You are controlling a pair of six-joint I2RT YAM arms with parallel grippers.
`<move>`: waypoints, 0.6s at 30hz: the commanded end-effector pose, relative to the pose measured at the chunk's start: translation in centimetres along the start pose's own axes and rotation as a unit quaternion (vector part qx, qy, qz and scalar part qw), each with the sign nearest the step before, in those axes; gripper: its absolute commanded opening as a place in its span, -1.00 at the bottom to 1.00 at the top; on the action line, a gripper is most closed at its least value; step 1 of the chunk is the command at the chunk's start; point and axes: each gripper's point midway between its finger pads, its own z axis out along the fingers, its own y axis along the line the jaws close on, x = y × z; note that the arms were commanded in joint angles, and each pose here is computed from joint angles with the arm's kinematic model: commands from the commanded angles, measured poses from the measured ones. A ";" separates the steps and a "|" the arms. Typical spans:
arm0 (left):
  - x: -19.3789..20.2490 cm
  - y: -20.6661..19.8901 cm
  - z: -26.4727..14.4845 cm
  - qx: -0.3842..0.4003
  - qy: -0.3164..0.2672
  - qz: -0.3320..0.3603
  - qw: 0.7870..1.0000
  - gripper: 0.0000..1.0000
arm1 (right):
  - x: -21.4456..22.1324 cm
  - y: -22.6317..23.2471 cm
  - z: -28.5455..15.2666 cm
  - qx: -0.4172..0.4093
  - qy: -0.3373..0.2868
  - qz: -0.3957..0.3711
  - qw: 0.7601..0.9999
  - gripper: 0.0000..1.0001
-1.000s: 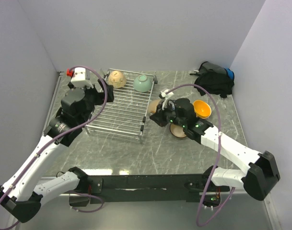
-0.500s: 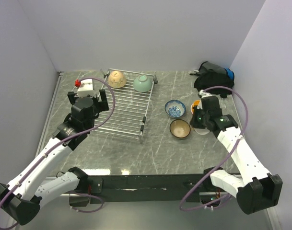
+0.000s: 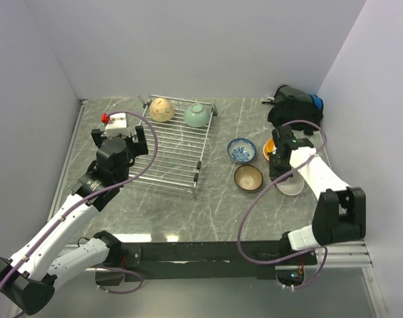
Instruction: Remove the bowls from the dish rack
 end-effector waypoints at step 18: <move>-1.0 -0.2 -0.4 0.017 -0.026 -0.016 0.999 0.99 | -2.0 0.9 1.6 0.011 0.041 -0.049 0.998 0.07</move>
